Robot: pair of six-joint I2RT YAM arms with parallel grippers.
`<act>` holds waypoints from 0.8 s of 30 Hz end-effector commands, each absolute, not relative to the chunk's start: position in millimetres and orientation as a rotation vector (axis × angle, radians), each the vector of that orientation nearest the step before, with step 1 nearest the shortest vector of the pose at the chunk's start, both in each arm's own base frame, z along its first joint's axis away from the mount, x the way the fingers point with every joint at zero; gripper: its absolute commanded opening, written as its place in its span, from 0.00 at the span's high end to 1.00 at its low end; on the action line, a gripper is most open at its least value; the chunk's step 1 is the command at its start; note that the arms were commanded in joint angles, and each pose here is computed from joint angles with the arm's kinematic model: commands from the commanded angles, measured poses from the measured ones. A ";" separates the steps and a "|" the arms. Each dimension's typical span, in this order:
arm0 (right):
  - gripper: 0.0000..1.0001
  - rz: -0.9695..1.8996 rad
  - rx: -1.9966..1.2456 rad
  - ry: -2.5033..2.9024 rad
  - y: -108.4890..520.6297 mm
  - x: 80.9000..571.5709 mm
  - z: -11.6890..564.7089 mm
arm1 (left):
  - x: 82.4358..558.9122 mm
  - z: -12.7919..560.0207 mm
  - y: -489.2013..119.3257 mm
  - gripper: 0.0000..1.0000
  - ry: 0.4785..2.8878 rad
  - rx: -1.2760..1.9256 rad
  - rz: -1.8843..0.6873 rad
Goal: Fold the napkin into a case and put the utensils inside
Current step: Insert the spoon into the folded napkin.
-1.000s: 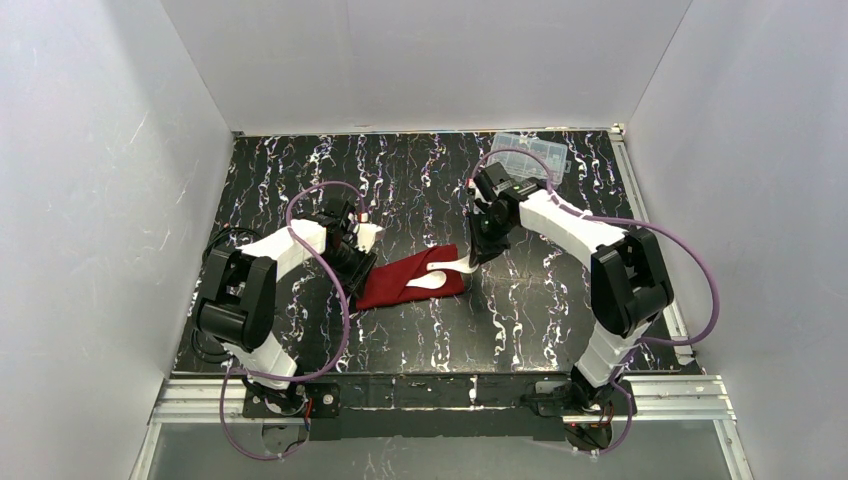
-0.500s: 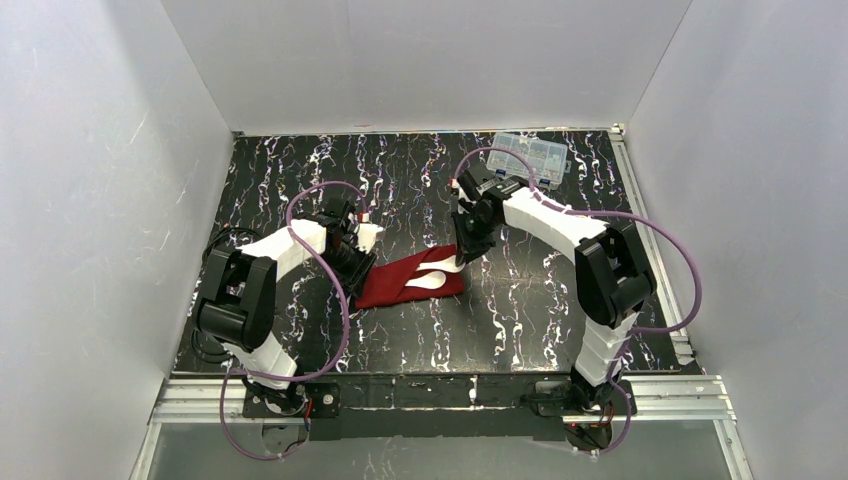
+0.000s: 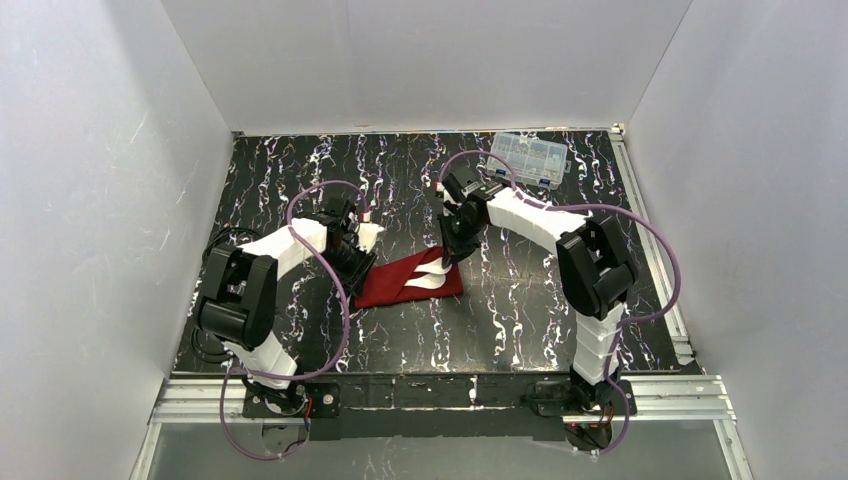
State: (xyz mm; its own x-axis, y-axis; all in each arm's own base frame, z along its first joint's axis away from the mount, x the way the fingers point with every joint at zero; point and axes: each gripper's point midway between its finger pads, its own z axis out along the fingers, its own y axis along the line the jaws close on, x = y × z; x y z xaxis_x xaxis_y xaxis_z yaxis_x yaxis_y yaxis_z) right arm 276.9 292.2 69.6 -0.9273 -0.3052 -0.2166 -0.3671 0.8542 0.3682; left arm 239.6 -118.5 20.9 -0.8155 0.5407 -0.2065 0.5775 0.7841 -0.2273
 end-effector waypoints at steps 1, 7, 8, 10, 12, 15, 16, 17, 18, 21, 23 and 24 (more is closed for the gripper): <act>0.99 0.691 -0.556 2.817 316.3 286.9 80.4 | 243.7 25.2 -120.5 0.67 2.832 0.916 -0.445; 0.99 0.708 -0.590 2.814 328.6 286.5 75.8 | 242.3 24.0 -120.0 0.68 2.830 0.935 -0.449; 0.99 0.714 -0.593 2.813 330.2 286.6 75.9 | 241.6 23.8 -119.9 0.68 2.830 0.941 -0.448; 0.99 0.718 -0.606 2.808 332.9 286.6 75.5 | 241.3 23.7 -119.5 0.68 2.829 0.944 -0.448; 0.99 0.720 -0.615 2.812 335.1 285.5 73.5 | 242.1 24.3 -119.5 0.68 2.823 0.945 -0.448; 0.99 0.727 -0.625 2.818 338.4 283.5 69.5 | 242.1 25.0 -120.3 0.68 2.822 0.948 -0.451; 0.99 0.733 -0.628 2.817 340.7 282.9 68.1 | 242.5 25.1 -120.6 0.68 2.820 0.949 -0.453; 0.99 0.737 -0.632 2.816 342.5 282.1 67.2 | 242.1 25.0 -120.9 0.68 2.820 0.950 -0.456; 0.98 0.740 -0.636 2.816 344.2 281.3 66.6 | 242.6 25.2 -121.2 0.69 2.818 0.951 -0.456; 0.96 0.745 -0.650 2.812 349.7 280.0 65.7 | 243.1 25.1 -120.8 0.69 2.817 0.953 -0.455; 0.94 0.755 -0.653 2.809 352.1 279.7 65.4 | 243.4 25.2 -121.0 0.69 2.815 0.958 -0.455; 0.92 0.765 -0.654 2.807 353.2 279.1 65.6 | 243.4 25.0 -120.7 0.69 2.816 0.959 -0.454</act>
State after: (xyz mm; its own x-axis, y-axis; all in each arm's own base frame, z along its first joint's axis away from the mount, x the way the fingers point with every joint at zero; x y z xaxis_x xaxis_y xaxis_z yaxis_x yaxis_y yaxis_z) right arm 276.4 334.4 61.3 -0.9017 -0.3636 -0.2341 -0.4308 0.8013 0.4150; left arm 239.4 -117.8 19.7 -0.7995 0.5646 -0.2049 0.6000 0.7667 -0.2285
